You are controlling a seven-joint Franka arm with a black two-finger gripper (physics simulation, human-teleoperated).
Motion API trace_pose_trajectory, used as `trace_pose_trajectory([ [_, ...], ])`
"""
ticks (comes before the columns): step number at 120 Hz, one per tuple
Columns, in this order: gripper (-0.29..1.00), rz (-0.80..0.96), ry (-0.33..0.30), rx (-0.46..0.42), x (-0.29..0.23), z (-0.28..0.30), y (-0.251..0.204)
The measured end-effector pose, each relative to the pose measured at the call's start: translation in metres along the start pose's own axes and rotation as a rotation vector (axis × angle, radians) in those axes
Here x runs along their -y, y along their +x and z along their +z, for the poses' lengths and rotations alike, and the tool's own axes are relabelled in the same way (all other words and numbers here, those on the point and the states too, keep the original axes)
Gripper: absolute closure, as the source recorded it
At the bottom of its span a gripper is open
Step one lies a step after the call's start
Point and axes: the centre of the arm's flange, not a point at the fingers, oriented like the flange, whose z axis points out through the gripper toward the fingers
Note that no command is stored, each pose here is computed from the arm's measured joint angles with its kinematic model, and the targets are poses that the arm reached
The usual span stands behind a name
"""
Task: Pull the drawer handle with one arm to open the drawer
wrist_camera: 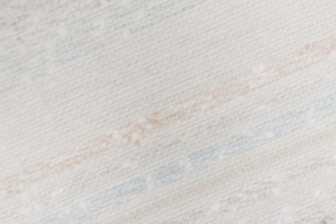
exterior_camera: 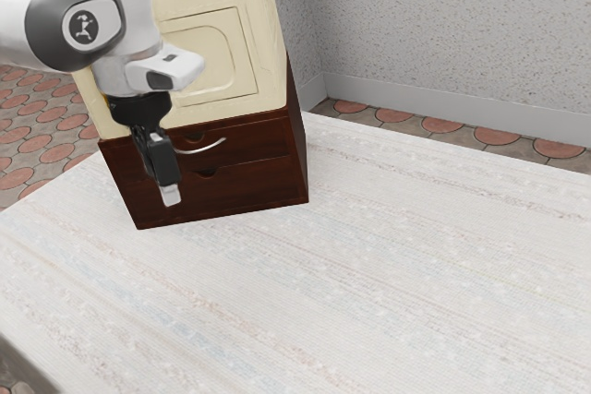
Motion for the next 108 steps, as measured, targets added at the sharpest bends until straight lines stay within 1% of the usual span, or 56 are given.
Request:
trace_pose_trajectory([
  [19,0.00,0.103,0.030,-0.053,0.003,-0.005,0.006],
  [34,0.00,0.191,0.038,-0.055,-0.008,0.000,0.013],
  [43,0.00,0.232,0.053,-0.050,-0.014,0.011,0.004],
  [48,0.00,0.228,0.060,-0.053,-0.005,0.022,-0.006],
  [56,0.00,0.223,0.111,-0.051,0.014,0.031,-0.016],
  [73,0.00,0.282,0.211,-0.077,0.025,0.033,-0.005],
  [78,0.04,0.298,0.231,-0.084,0.029,0.036,0.000],
  [92,0.21,0.325,0.277,-0.106,0.047,0.041,0.005],
  [108,0.28,0.346,0.330,-0.135,0.071,0.041,0.001],
])
